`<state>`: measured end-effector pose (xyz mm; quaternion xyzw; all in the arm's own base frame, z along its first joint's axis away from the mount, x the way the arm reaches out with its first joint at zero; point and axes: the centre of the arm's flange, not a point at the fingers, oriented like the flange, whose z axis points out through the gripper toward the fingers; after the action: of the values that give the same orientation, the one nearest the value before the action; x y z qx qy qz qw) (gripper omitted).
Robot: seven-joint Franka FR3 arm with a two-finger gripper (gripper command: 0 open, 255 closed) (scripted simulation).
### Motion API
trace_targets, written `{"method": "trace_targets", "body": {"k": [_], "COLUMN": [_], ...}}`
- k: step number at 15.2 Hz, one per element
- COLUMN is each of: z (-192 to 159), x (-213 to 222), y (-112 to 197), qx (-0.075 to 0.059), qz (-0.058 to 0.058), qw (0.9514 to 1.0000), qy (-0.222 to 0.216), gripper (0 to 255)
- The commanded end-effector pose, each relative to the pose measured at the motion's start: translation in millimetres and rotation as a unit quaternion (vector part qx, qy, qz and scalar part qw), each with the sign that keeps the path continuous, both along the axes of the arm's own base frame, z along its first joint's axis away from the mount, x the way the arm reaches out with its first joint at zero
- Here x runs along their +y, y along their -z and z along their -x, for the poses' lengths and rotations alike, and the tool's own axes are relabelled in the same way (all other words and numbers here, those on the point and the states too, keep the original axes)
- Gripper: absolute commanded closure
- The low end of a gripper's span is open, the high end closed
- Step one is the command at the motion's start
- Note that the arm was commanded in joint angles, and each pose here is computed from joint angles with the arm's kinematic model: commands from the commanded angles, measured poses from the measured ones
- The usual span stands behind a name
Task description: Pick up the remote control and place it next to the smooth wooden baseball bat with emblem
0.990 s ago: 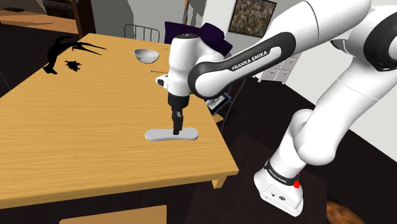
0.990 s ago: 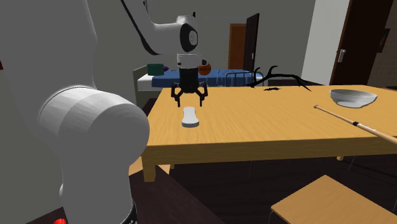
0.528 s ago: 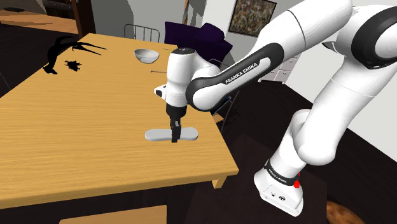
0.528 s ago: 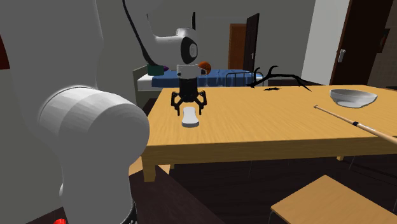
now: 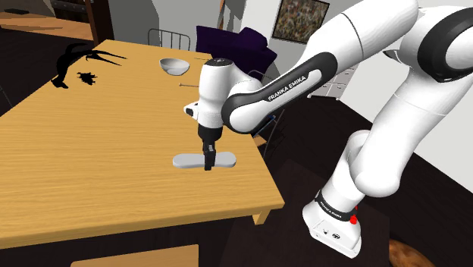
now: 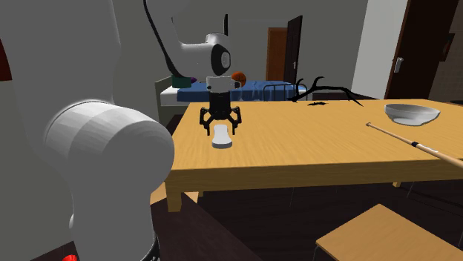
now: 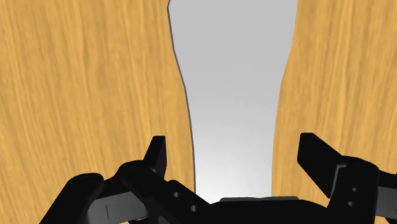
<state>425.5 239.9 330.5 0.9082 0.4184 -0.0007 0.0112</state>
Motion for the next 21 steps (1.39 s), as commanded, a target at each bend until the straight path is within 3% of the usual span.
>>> {"method": "trace_targets", "body": {"k": [1,10,21], "z": [0,0,0], "x": [0,0,0], "y": [0,0,-58], "qx": [0.0,0.0,0.0], "qz": [0.0,0.0,0.0], "qw": [1.0,1.0,1.0], "qy": [0.0,0.0,0.0], "gripper": [255,255,255]}}
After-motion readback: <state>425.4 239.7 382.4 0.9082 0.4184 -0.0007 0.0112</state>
